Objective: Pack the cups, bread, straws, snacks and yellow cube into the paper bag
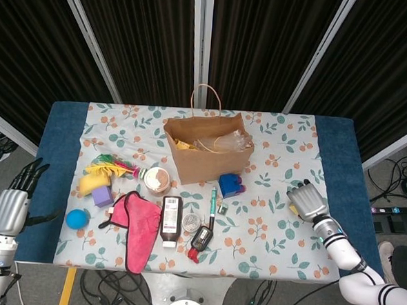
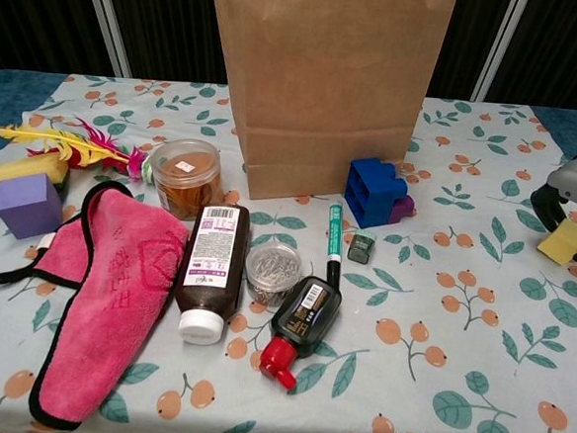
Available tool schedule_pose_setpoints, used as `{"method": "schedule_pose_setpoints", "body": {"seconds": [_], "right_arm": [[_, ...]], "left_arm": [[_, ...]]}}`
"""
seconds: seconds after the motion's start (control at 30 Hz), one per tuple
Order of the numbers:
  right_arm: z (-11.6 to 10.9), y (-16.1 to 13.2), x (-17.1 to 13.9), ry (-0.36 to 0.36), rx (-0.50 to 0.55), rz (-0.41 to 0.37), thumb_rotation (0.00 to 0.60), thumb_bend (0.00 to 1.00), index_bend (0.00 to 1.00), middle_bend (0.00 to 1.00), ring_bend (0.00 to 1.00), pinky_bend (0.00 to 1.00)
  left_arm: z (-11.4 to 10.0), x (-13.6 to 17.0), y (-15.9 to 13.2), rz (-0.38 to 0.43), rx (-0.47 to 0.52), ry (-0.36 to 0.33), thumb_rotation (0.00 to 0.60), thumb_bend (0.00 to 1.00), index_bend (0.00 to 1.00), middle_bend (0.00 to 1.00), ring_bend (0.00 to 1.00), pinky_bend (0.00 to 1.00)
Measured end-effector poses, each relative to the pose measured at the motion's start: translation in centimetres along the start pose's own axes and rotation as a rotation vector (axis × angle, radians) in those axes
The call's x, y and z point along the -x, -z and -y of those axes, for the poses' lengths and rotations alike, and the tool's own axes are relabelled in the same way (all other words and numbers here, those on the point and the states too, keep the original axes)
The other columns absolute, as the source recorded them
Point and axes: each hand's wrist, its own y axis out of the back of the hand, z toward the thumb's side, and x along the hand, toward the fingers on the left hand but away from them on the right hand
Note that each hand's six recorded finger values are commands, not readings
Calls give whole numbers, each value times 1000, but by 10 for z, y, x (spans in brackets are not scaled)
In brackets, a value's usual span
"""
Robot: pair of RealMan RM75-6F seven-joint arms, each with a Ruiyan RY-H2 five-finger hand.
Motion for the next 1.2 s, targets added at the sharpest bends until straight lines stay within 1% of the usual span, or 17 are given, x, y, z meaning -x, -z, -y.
{"method": "schedule_pose_setpoints", "body": {"seconds": [0.13,0.2,0.23,0.33,0.43,0.53,0.57,0.6,0.67,0.7,0.77,0.83,0.9,0.97,1.07,1.13,1.2], "right_arm": [[-11,-2,-2,37,17,-4,600,159,597,496,355,287],[-24,-2,-5,76,34,-4,600,160,597,496,355,287],[-32,-1,-7,99,43,-4,600,161,597,497,355,287],[-67,3,-15,199,75,3,600,161,597,498,355,287],[-115,11,-28,327,119,13,600,162,604,504,363,295],[-174,17,-42,481,192,19,600,161,614,512,375,310],[-198,18,-48,544,242,15,600,161,615,512,377,312],[-215,19,-51,586,289,11,600,161,617,512,378,314],[-246,21,-55,662,420,1,600,162,618,512,378,315],[-256,23,-55,682,480,-3,600,162,618,510,378,315],[-272,22,-50,704,606,-12,600,163,618,506,378,315],[-283,18,-43,708,695,-19,600,162,620,503,378,313],[-292,8,-31,693,790,-32,600,163,621,497,377,308],[-297,-5,-16,657,870,-49,600,164,613,490,373,303],[-303,-29,8,590,954,-83,600,165,600,481,363,294],[-306,-44,21,564,987,-101,600,158,582,466,340,274],[-307,-57,34,545,1020,-111,600,124,519,424,283,224]], "left_arm": [[-1,-2,-1,4,4,-6,564,153,154,145,92,188],[-2,-2,-2,6,5,-7,563,153,154,145,92,188],[-2,-2,-3,9,6,-6,562,152,154,145,92,188],[-2,-2,-5,15,7,-3,562,152,154,144,92,188],[-1,0,-7,20,9,6,562,151,154,144,92,188],[1,2,-8,22,12,11,560,152,154,144,92,188],[1,2,-9,23,13,11,563,151,154,144,92,188],[1,2,-9,23,14,12,563,151,154,144,92,188],[1,2,-10,24,18,13,563,152,154,144,92,188],[1,2,-11,25,19,13,562,152,154,144,92,188],[0,3,-11,27,17,13,561,151,154,144,92,188],[-1,3,-10,24,15,12,565,151,154,145,92,188],[-2,3,-9,18,14,11,568,151,154,145,92,188],[-4,2,-6,11,12,10,564,152,154,145,92,188],[-7,0,-3,8,4,4,561,152,154,145,92,188],[-9,-2,-1,6,-1,-1,562,152,154,145,92,188],[-9,-2,1,-1,-5,-4,561,152,154,145,92,188]]}}
